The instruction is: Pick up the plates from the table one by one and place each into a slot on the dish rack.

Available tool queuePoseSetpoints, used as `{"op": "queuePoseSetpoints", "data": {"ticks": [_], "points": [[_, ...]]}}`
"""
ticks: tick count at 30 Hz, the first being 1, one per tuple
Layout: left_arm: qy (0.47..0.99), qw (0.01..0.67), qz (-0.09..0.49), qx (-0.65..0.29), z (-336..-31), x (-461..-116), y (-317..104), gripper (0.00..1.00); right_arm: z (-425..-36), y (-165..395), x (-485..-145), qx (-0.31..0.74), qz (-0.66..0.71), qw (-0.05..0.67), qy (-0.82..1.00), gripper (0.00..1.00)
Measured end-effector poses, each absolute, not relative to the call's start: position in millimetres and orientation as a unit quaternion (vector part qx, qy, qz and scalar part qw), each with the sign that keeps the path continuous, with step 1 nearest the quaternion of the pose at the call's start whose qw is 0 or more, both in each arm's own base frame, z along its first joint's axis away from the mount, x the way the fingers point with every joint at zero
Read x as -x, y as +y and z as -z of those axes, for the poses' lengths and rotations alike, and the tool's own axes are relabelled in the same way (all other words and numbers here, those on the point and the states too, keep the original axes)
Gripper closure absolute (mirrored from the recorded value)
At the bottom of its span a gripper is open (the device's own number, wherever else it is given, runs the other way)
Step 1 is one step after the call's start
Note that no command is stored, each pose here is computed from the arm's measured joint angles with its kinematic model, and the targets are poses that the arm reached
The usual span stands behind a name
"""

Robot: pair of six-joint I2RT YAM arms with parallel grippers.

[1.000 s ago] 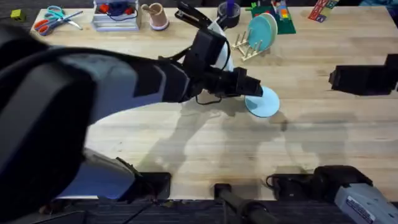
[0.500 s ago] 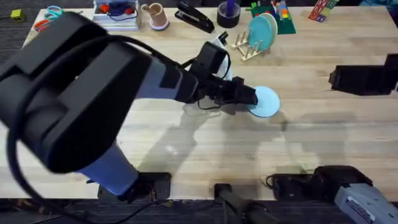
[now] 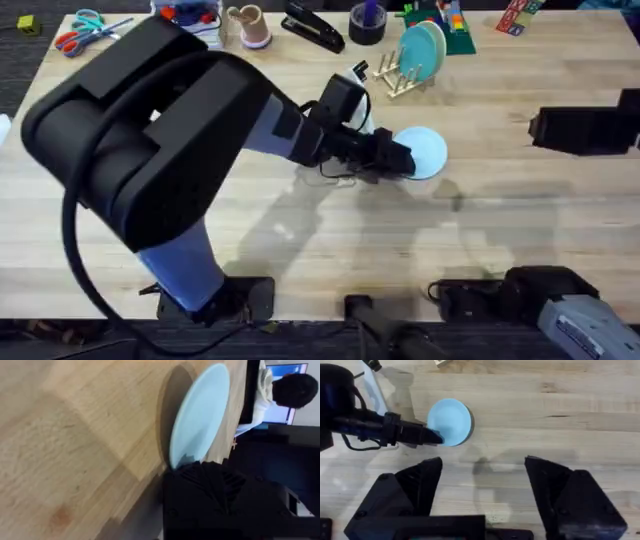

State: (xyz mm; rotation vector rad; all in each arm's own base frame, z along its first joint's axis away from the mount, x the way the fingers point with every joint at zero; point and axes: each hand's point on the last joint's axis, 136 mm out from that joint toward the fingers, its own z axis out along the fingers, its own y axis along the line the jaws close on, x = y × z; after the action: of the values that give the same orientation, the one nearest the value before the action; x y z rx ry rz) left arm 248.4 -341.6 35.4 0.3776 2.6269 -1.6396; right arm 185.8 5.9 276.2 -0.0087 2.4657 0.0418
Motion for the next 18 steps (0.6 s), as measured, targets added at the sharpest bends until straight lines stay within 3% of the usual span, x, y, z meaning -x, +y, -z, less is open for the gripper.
{"op": "queuePoseSetpoints", "data": {"ticks": [18], "points": [[0.844, 0.002, 0.526, -0.103, -35.0, -250.1, -342.0, 0.960, -275.8, 5.9, -185.3, 0.003, -0.016, 0.330, 0.944, 0.007]]}}
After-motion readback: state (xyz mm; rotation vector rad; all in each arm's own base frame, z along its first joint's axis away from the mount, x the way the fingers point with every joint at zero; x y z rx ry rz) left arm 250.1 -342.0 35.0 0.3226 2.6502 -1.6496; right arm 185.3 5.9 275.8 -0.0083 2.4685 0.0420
